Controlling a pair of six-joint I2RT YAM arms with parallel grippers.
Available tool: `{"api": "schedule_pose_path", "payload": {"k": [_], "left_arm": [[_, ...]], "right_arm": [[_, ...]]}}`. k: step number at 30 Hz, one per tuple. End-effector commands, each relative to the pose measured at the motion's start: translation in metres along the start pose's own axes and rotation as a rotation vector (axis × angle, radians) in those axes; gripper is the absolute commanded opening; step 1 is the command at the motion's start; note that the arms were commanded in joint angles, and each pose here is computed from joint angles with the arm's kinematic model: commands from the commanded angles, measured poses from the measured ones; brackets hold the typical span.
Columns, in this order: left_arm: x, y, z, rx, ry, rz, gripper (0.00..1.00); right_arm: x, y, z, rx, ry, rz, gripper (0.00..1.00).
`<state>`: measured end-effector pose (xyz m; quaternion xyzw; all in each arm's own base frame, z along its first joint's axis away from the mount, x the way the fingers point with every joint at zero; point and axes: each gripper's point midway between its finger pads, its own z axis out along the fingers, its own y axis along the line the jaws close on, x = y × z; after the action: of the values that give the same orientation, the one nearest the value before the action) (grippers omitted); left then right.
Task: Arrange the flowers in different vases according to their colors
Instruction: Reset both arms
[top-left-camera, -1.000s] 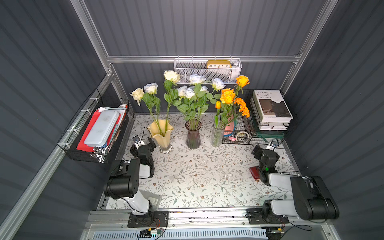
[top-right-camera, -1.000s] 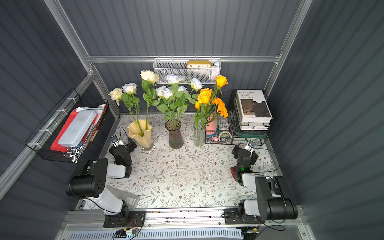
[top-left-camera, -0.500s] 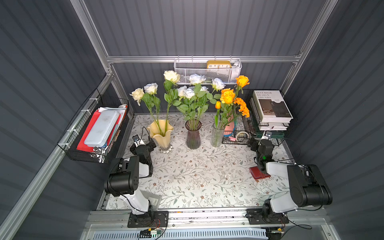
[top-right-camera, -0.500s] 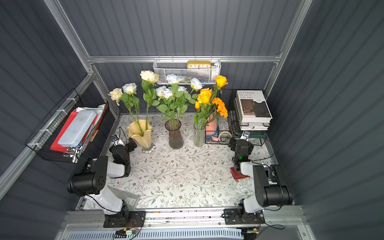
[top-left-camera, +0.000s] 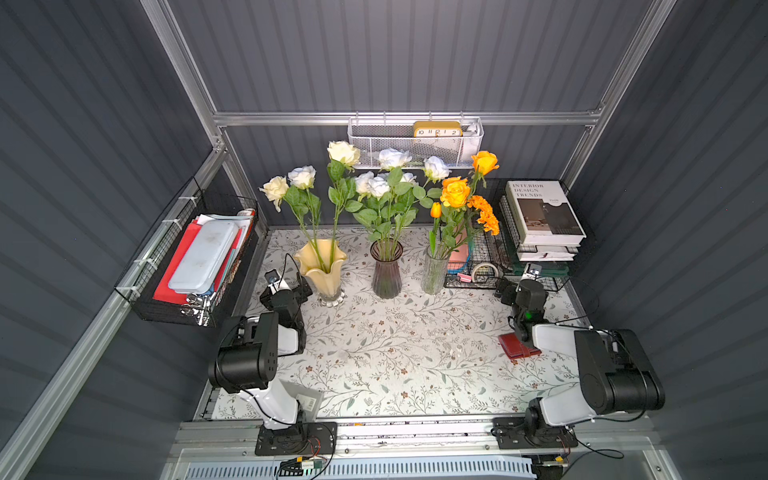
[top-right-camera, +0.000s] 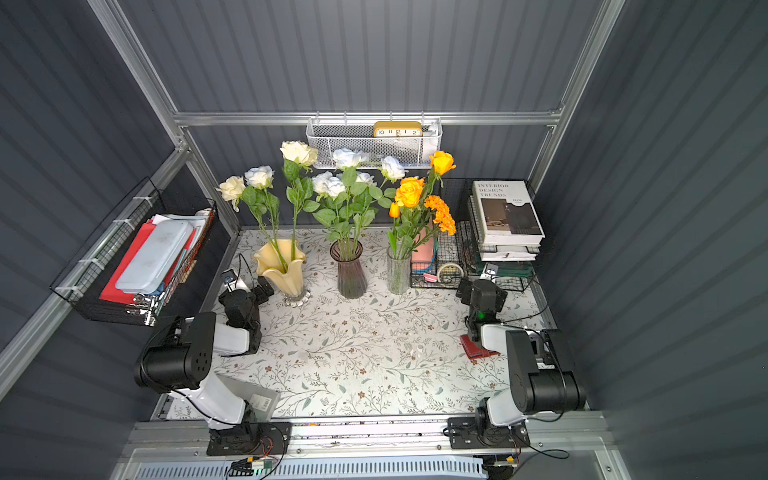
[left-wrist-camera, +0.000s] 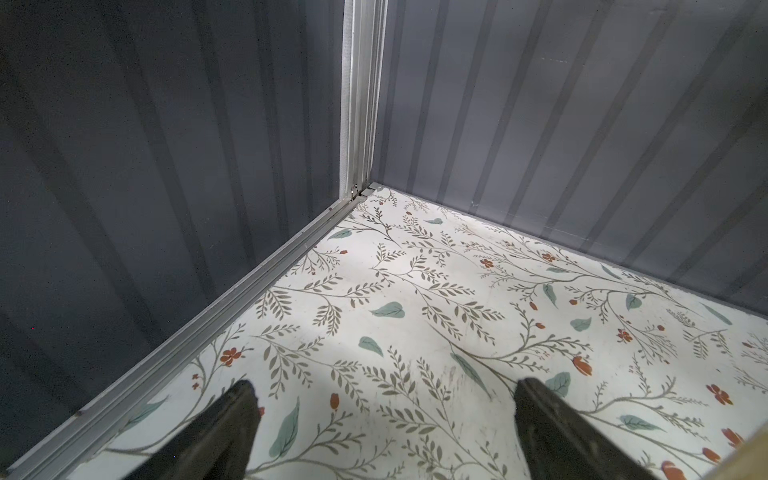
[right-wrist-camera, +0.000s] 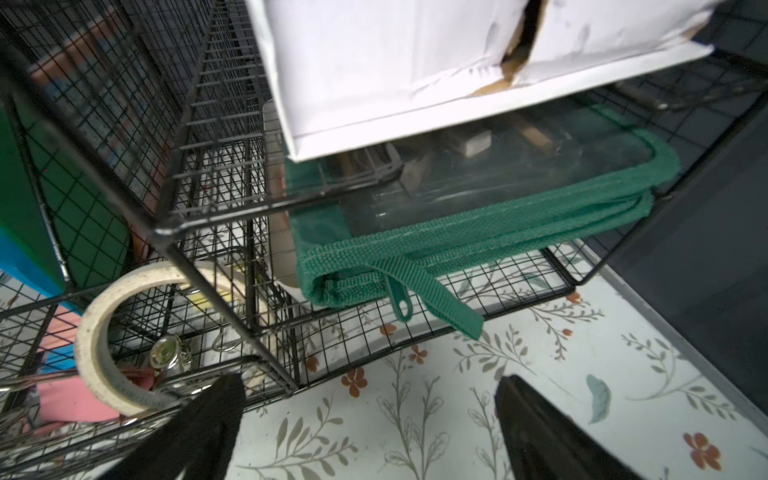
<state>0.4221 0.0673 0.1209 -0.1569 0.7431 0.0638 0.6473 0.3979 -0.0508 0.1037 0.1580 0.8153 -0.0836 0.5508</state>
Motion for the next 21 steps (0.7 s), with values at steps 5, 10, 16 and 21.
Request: {"api": "schedule_pose_path", "payload": {"k": [5,10,16,21], "left_arm": [[-0.0121,-0.0024,0.0018,0.010,-0.032,-0.014,0.99],[-0.0117,-0.0024,0.0018,0.011,-0.031,-0.014,0.99],[-0.0118,-0.0024,0.0019,0.011,-0.031,-0.013,0.99],[-0.0119,-0.0025,0.0018,0.011,-0.031,-0.013,0.99]], "right_arm": [[0.0001,0.0026,0.0027,-0.002,0.016,-0.014,0.99],[0.0002,0.0027,0.0020,-0.003,0.024,-0.013,0.99],[0.0003,0.0024,0.0022,-0.002,0.025,-0.014,0.99],[-0.0004,0.0032,0.0026,-0.005,0.024,-0.016,0.99]]}}
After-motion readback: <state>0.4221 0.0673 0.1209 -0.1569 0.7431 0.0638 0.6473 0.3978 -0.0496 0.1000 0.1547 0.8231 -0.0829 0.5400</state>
